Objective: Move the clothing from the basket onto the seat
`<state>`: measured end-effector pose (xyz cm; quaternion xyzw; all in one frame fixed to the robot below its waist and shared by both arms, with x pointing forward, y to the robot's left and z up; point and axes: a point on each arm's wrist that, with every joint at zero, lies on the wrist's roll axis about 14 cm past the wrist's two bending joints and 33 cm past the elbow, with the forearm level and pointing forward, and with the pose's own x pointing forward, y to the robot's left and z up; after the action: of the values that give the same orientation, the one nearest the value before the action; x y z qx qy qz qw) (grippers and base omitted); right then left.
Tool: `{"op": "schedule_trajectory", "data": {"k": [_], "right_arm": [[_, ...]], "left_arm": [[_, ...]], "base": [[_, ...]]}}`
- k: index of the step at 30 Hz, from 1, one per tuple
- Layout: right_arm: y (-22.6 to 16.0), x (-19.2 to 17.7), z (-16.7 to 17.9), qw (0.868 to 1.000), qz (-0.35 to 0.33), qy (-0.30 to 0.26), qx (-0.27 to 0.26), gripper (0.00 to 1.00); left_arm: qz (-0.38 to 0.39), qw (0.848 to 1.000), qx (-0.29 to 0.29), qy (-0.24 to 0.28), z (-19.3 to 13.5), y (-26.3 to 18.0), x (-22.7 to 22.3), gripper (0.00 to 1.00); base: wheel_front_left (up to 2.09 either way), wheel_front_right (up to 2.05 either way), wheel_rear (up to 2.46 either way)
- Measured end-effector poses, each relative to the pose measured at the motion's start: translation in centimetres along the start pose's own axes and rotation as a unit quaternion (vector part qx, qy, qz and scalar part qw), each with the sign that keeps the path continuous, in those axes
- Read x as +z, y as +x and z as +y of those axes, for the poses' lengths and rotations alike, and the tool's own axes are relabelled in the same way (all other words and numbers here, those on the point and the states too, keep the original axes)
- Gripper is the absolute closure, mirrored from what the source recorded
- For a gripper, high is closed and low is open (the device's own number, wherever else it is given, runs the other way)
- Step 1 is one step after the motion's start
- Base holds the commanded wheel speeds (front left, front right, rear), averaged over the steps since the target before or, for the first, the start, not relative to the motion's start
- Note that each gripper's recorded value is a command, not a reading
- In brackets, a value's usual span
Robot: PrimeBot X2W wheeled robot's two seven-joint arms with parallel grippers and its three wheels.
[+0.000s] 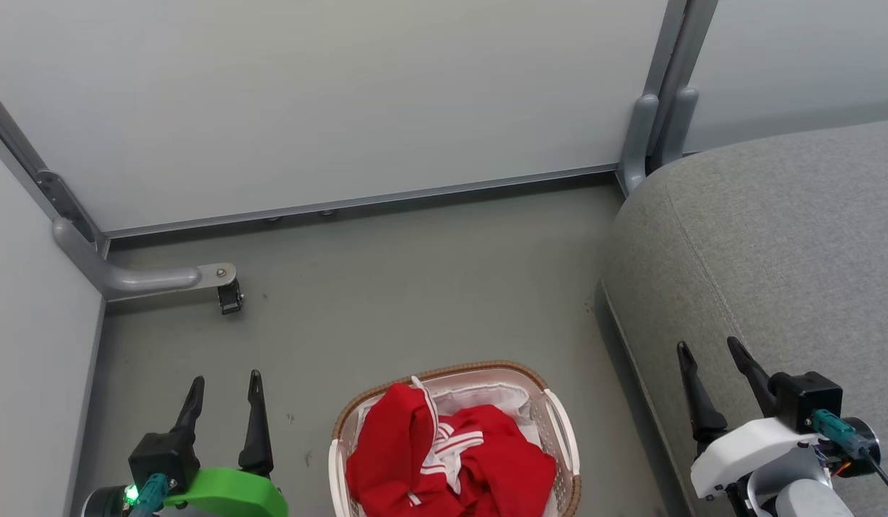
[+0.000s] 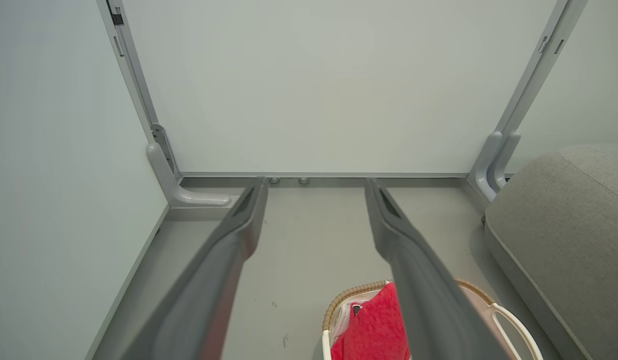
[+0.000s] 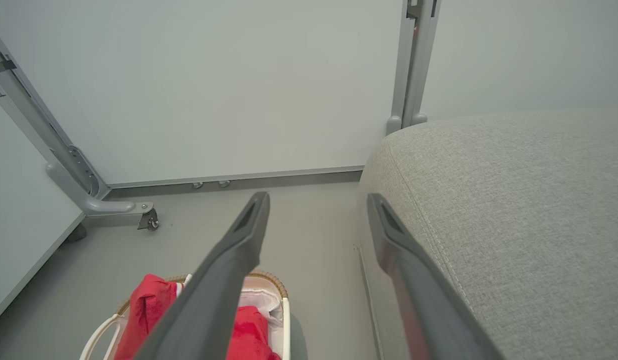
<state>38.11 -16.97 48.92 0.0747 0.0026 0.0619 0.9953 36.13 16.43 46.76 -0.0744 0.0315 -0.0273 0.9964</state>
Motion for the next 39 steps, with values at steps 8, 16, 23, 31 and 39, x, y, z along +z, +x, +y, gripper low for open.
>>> {"op": "schedule_trajectory", "data": {"k": [8, 16, 23, 31, 39], "right_arm": [[-0.4, -0.4, -0.3, 1.0, 0.004, -0.025, -0.001, 0.0], [-0.6, -0.5, -0.1, 0.999, 0.003, -0.048, 0.003, 0.0], [-0.5, -1.0, -0.1, 0.998, 0.009, -0.062, 0.007, 0.0], [1.8, -0.5, -0.3, 0.999, 0.0, -0.047, 0.007, 0.0], [4.6, -0.9, -1.3, 1.0, 0.0, -0.024, -0.001, 0.0]], "left_arm": [[0.0, 1.0, 0.0, 0.019, 0.1, -0.3, -0.2, 0.0], [0.0, 0.999, -0.007, 0.04, -0.1, -0.6, -0.5, 0.0], [0.021, 0.998, -0.025, 0.045, -1.1, -0.5, -2.0, 0.0], [0.061, 0.996, -0.06, 0.03, -3.5, 2.0, -4.6, 0.0], [0.115, 0.988, -0.102, 0.022, -6.3, 5.5, -8.4, 0.0]], "base": [[0.0, 0.0, 0.0], [0.0, 0.0, 0.0], [0.0, 0.0, 0.0], [0.0, 0.0, 0.0], [0.0, 0.0, 0.0]]}}
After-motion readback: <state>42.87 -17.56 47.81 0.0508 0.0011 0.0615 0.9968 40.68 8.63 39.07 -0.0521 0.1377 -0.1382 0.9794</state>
